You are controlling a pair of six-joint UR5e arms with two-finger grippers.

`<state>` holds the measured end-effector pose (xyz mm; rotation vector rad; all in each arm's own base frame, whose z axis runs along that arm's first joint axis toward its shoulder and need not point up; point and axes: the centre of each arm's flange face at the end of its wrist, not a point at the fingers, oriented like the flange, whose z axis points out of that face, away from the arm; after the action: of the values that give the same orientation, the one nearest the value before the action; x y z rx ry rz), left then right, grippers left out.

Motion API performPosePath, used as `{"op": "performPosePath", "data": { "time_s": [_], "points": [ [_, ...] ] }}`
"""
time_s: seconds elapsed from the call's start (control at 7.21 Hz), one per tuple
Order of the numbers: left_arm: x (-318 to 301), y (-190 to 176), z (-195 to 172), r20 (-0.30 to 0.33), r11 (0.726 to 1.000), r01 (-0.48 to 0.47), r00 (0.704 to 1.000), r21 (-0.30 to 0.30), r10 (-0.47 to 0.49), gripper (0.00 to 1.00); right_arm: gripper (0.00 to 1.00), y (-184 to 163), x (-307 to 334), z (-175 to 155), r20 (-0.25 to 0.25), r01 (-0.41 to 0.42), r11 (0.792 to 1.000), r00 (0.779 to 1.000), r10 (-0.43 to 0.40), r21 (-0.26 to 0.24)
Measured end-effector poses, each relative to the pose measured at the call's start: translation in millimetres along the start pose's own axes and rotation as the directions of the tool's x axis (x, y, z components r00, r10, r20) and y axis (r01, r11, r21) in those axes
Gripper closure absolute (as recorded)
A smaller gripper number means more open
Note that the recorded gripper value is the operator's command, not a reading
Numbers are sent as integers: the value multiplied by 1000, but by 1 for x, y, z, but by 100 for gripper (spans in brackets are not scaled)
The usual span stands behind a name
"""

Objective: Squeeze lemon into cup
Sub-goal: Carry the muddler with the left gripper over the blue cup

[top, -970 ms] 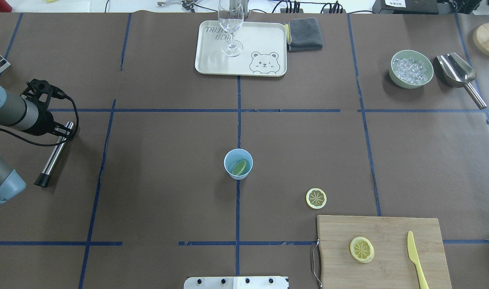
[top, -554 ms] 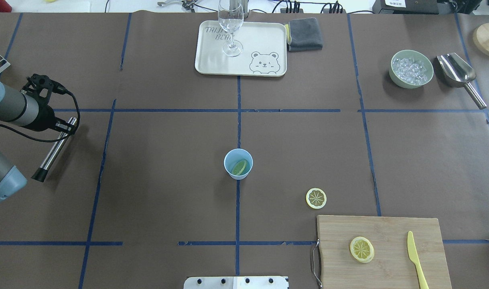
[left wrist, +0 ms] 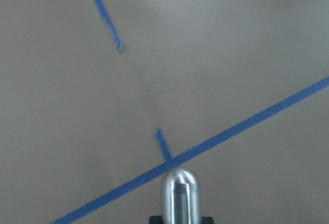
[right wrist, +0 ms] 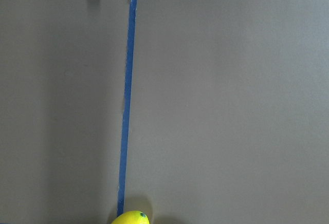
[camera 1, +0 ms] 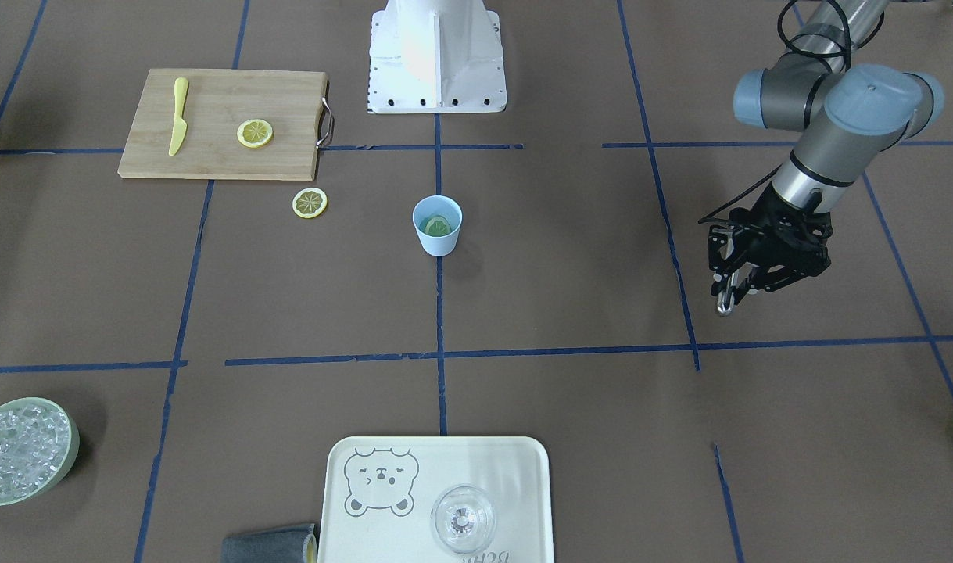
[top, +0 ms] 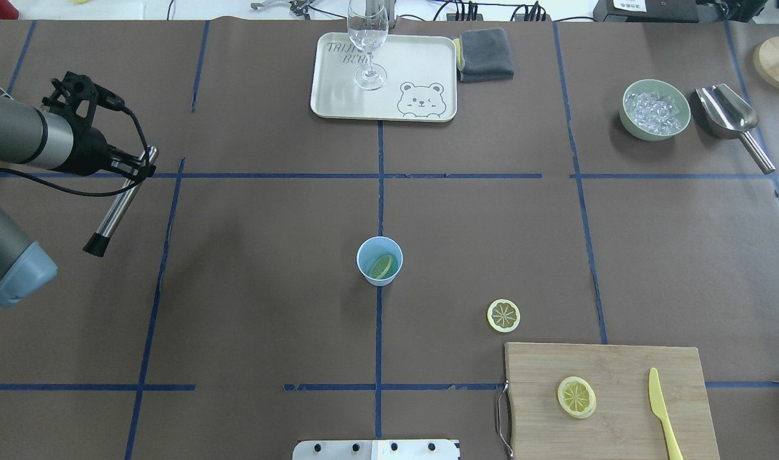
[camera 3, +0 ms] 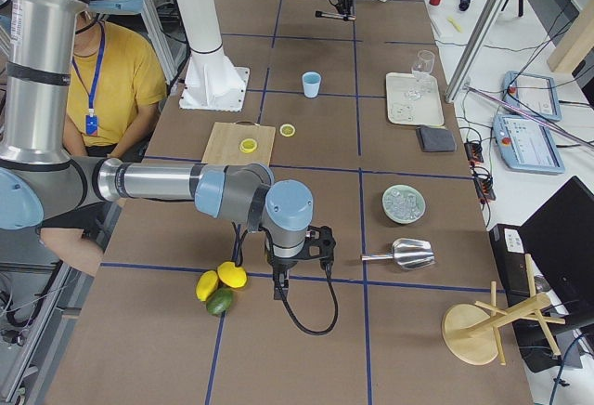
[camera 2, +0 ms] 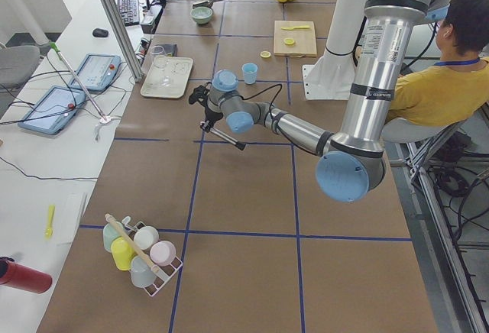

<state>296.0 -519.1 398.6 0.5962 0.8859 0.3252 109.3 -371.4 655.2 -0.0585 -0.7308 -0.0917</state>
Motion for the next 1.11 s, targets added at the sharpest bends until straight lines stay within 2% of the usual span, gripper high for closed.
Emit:
{"op": "performPosePath", "data": {
  "time_s": [0.28, 0.42, 0.55, 0.69, 0.83, 1.11],
  "points": [
    [50, -50, -38, -99, 982, -71, 991, 176, 90, 100, 0, 5, 2, 3, 1, -7, 1000, 1000, 7, -6],
    [67, -64, -56, -129, 961, -90, 984, 260, 127, 100, 0, 8, 4, 4, 2, -12, 1000, 1000, 12, -7],
    [81, -74, -71, -154, 923, -91, 975, 373, 158, 100, 0, 10, 6, 4, 3, -18, 1000, 1000, 18, -5],
    [97, -78, -79, -199, 870, -83, 959, 487, 202, 100, 0, 12, 8, 3, 3, -24, 1000, 1000, 24, -2],
    [117, -76, -80, -260, 807, -74, 926, 585, 274, 100, 0, 14, 9, 1, 4, -30, 1000, 1000, 30, 2],
    [147, -69, -83, -324, 678, -30, 862, 735, 389, 100, 0, 15, 12, 0, 3, -38, 999, 999, 37, 6]
  ]
}}
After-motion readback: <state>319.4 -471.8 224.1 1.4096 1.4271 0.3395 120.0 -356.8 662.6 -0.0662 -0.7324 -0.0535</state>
